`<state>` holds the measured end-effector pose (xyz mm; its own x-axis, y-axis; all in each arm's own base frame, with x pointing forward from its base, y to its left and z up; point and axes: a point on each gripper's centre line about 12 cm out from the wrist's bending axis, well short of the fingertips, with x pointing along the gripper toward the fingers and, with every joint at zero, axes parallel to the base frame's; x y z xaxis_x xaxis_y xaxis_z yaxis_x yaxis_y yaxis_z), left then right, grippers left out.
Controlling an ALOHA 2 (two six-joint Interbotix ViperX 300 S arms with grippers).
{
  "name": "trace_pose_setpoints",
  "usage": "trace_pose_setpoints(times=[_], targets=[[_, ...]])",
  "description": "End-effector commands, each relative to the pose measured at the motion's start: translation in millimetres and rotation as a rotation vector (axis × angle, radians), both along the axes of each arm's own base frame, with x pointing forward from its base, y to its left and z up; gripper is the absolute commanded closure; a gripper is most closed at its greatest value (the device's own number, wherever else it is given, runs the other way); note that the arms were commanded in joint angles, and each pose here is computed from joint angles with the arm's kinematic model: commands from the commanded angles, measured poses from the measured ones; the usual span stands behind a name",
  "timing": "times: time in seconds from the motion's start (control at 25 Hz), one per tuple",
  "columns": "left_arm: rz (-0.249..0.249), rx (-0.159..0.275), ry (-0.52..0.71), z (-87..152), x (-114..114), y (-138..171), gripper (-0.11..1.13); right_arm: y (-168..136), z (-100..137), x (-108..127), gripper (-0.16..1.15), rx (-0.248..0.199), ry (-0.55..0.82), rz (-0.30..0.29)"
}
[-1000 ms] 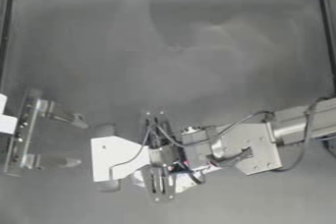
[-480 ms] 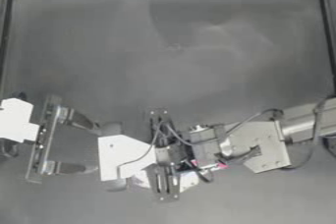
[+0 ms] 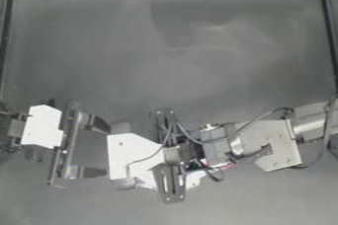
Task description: Put candy in bag
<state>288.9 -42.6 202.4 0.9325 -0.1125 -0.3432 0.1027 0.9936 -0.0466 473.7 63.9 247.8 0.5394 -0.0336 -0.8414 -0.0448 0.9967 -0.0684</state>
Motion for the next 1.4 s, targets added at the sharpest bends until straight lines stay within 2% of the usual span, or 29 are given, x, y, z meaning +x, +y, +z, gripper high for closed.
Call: trace_pose_setpoints(times=[0.04,0.44,0.88,1.16,1.4], targets=[[0.001,-0.006,-0.041,9,14,-3,0.03,0,25,-5,0.93,0.011,-0.067,0.004],[0.005,-0.013,-0.056,3,32,-8,0.13,2,23,-7,0.93,0.011,-0.063,0.009],[0.004,-0.010,-0.056,3,43,-10,0.15,4,23,-6,0.93,0.012,-0.071,0.015],[0.018,-0.027,-0.059,5,45,-9,0.16,4,22,-6,0.93,0.010,-0.069,0.016],[0.029,-0.039,-0.043,2,43,-9,0.29,4,22,-6,0.93,0.010,-0.069,0.016]])
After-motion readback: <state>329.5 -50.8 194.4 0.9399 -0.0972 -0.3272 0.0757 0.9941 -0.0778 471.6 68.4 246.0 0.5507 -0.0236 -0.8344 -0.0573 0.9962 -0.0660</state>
